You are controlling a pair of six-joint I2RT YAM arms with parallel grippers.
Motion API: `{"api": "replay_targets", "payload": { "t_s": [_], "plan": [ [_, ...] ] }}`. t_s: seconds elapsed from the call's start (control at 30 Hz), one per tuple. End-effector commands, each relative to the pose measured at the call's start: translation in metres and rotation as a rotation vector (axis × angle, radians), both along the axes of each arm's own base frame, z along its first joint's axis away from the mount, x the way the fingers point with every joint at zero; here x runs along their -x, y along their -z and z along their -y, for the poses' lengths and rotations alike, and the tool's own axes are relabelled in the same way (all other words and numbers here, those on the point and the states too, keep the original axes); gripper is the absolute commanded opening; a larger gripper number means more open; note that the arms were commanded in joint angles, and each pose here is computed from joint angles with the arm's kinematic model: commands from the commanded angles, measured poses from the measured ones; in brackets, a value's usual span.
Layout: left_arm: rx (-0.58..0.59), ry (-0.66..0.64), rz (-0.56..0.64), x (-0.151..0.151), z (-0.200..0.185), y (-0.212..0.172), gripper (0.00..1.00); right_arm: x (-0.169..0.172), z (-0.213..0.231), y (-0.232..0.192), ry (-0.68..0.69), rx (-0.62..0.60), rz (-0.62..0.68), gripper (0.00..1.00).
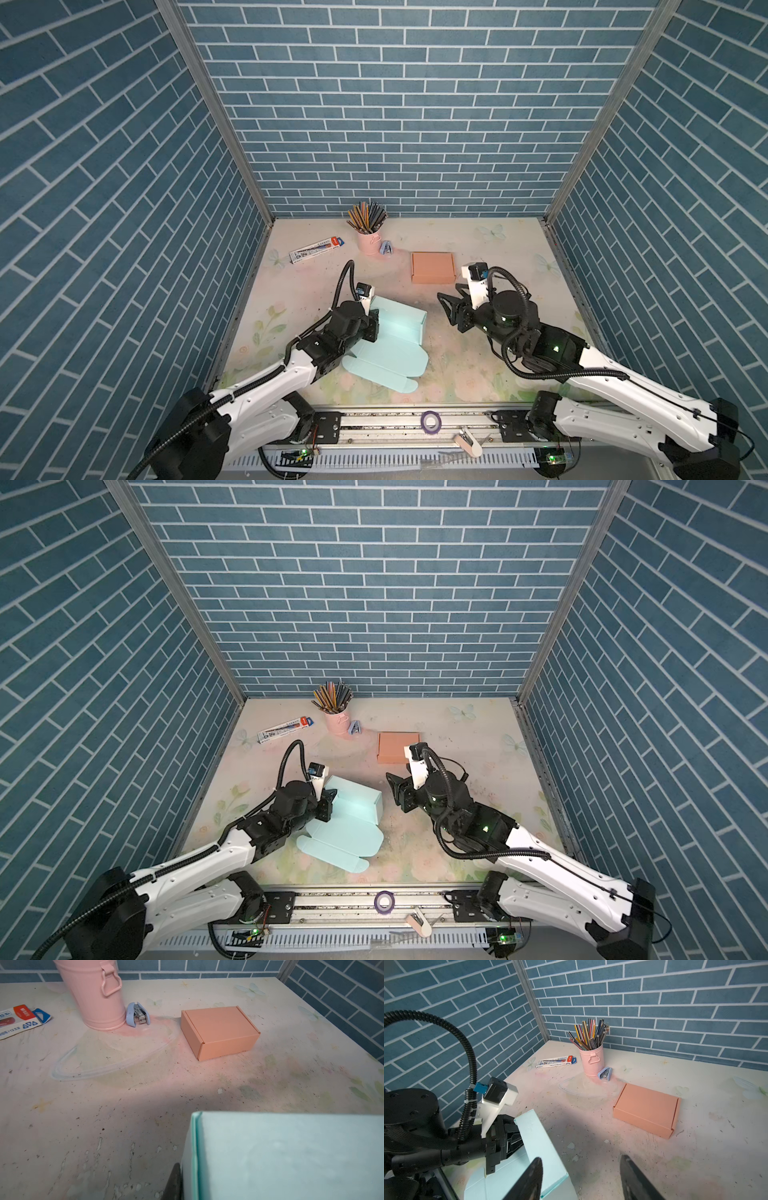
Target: Fold the paper box
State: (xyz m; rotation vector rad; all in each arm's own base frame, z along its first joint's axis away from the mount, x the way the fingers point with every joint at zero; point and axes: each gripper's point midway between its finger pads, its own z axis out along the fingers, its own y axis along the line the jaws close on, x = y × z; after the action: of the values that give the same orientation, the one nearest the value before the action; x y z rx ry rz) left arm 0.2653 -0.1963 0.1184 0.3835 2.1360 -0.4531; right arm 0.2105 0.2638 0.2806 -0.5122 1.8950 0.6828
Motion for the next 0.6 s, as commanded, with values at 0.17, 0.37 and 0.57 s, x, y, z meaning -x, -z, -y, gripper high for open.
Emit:
{"api": "replay_targets", "payload": {
  "t_s": [0.17,0.37,0.57],
  "plan": [
    [-0.003,0.196,0.088,0.006,0.034,0.0,0.14,0.007,-0.037,0.044,-0.14,0.063,-0.159,0.59],
    [-0.016,0.224,0.08,0.002,0.043,0.022,0.15,0.003,-0.053,0.073,-0.169,0.112,-0.218,0.59],
    [-0.025,0.259,0.075,0.001,0.056,0.045,0.15,0.0,-0.065,0.101,-0.183,0.13,-0.272,0.59]
  ]
}}
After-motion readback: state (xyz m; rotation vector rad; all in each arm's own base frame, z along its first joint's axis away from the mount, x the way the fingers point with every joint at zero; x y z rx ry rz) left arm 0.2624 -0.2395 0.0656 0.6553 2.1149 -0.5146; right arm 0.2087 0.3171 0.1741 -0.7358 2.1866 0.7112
